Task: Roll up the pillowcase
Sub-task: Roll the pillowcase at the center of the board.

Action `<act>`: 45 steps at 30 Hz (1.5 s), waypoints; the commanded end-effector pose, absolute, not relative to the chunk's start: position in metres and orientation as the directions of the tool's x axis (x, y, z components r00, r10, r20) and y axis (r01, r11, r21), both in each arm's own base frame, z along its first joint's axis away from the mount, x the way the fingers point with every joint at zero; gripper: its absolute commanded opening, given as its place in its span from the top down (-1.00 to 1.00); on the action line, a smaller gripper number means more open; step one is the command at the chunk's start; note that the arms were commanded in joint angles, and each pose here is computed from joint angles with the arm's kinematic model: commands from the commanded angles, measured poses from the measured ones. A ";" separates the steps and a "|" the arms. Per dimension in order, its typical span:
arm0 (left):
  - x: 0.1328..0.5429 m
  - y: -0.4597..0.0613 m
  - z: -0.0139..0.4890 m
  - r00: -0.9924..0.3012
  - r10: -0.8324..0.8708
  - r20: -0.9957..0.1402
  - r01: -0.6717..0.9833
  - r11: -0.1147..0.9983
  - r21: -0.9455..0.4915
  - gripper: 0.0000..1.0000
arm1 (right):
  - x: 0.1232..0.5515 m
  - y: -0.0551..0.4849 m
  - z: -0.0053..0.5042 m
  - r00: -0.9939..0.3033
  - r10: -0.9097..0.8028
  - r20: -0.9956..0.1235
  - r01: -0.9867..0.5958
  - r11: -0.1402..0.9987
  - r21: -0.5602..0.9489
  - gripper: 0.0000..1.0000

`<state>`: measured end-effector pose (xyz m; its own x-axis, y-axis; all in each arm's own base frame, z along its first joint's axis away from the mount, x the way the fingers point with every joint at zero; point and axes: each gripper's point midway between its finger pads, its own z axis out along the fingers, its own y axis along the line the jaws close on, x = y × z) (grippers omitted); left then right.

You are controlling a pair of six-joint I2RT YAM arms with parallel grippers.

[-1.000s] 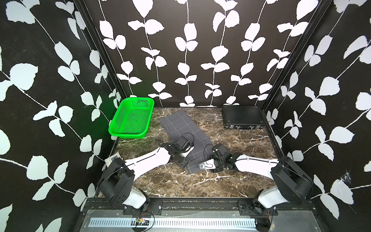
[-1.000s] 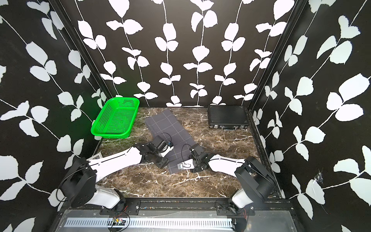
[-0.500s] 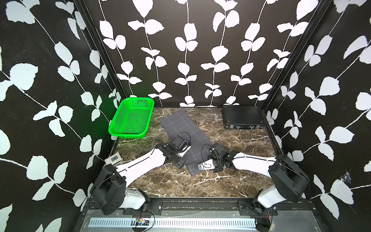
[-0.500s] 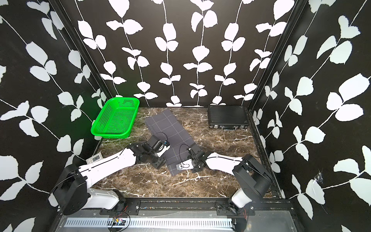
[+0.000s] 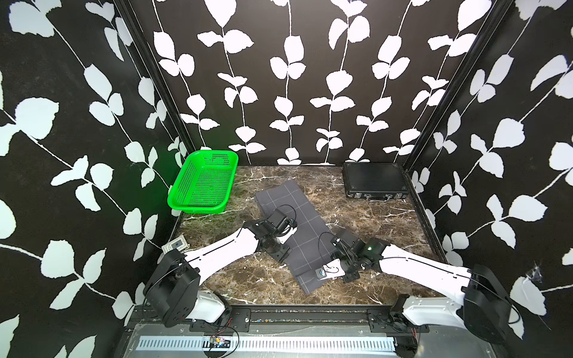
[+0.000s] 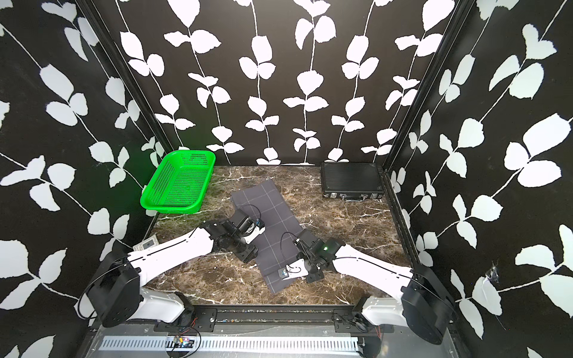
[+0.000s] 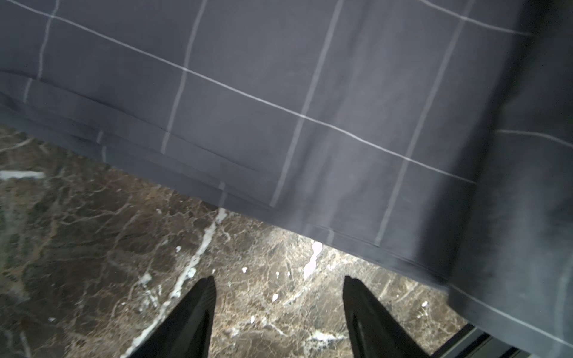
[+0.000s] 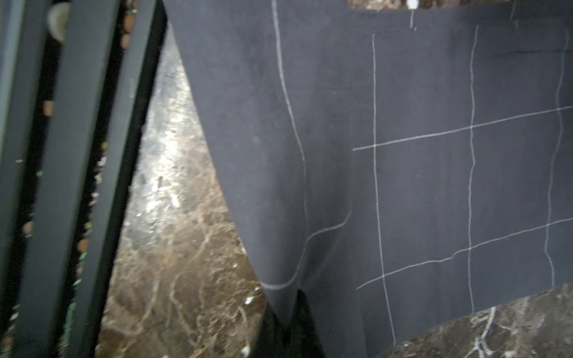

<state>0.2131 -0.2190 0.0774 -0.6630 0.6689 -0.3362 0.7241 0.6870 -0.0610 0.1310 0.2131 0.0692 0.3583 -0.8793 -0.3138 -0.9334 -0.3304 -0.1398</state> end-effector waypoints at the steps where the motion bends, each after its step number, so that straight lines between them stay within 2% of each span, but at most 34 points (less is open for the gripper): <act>1: 0.217 -0.229 0.080 -0.650 0.669 -0.359 0.737 0.670 -0.087 -0.32 | 0.107 0.200 0.073 0.319 -0.898 -0.304 -0.943 -0.331 -0.011 1.00; 8: 0.221 -0.230 0.080 -0.643 0.675 -0.362 0.741 0.668 -0.069 -0.33 | 0.122 0.217 0.085 0.351 -0.889 -0.293 -0.930 -0.367 -0.001 0.99; 16: 0.218 -0.222 0.081 -0.645 0.671 -0.365 0.734 0.677 -0.053 -0.34 | 0.149 0.235 0.087 0.379 -0.879 -0.289 -0.924 -0.376 -0.069 0.78; 33: 0.209 -0.209 0.101 -0.663 0.651 -0.370 0.712 0.701 -0.041 -0.37 | 0.201 0.267 0.080 0.361 -0.869 -0.338 -0.932 -0.329 -0.149 0.67; 42: 0.187 -0.222 0.108 -0.761 0.494 -0.421 0.616 0.754 -0.229 -0.36 | 0.221 0.275 0.061 0.321 -0.873 -0.367 -0.947 -0.292 -0.132 0.68; 45: 0.179 -0.239 0.111 -0.763 0.459 -0.456 0.613 0.738 -0.283 -0.37 | 0.223 0.273 0.055 0.303 -0.879 -0.370 -0.953 -0.279 -0.117 0.68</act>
<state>0.1885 -0.2221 0.1068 -0.7357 0.5210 -0.4328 0.6405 0.7430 -0.1943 0.2140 0.2642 0.0481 0.3095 -0.8904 -0.3338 -0.9509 -0.2933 -0.0993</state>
